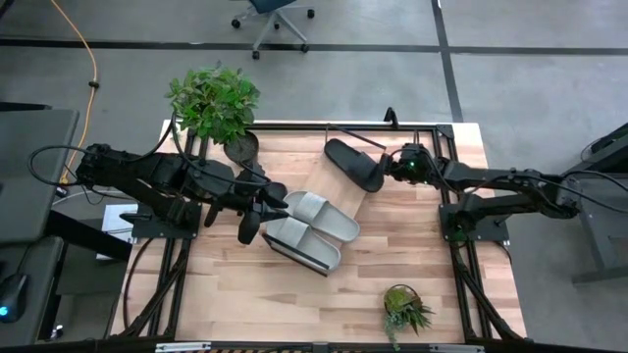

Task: Pick and place slides into the shelf
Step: Put the bottom black slide on the shelf

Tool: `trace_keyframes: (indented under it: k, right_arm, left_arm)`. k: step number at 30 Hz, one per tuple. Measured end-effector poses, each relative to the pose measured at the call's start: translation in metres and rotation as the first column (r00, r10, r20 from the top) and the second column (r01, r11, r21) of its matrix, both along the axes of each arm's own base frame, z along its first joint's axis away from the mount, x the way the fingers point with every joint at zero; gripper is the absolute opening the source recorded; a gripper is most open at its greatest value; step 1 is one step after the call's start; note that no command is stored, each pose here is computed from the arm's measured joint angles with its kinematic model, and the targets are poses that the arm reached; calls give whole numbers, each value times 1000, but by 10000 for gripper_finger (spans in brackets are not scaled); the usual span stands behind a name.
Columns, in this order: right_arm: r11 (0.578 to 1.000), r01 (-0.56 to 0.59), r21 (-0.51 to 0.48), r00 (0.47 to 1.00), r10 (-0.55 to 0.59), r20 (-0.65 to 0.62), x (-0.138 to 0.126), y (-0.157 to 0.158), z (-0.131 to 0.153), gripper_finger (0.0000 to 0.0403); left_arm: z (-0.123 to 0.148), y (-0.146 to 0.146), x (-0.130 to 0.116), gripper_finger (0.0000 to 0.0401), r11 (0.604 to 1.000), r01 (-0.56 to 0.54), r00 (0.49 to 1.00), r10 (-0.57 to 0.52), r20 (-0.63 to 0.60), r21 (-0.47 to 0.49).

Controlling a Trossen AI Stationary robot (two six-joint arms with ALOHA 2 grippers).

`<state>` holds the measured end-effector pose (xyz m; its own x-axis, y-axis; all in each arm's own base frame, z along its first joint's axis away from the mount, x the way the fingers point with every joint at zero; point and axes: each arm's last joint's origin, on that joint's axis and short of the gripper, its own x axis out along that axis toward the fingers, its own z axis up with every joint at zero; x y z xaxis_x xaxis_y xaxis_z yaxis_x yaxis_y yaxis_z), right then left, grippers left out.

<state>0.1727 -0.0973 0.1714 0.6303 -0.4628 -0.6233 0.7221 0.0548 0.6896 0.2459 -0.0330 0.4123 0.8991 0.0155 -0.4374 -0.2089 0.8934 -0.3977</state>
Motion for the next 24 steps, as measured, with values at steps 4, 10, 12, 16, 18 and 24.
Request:
trace_keyframes:
  k: [4, 10, 12, 16, 18, 24]
  right_arm:
    - [1000, -3, 6, 1000, 3, -24, -1, 0, -1, 158]
    - [1000, -8, 10, 999, 9, -41, -2, 1, -1, 158]
    - [1000, -6, 4, 999, 7, -43, -3, 2, 0, 158]
    - [1000, -2, 5, 998, 2, -69, -8, 5, 2, 158]
    - [1000, -2, 0, 996, 2, -84, -11, 8, 3, 158]
    - [997, -72, -17, 996, 71, -48, -17, 26, 15, 158]
  left_arm:
    - [0, 0, 0, 108, 1000, -1, 1000, 1, 0, -1]
    - [0, 0, 0, 108, 1000, -4, 1000, 4, 0, -7]
    - [0, 0, 0, 108, 1000, -6, 1000, 6, 0, -13]
    - [0, 0, 0, 108, 1000, -6, 1000, 6, 0, -13]
    - [0, 0, 0, 108, 1000, -7, 1000, 7, 0, -15]
    - [0, 0, 0, 108, 1000, -8, 1000, 8, -1, -16]
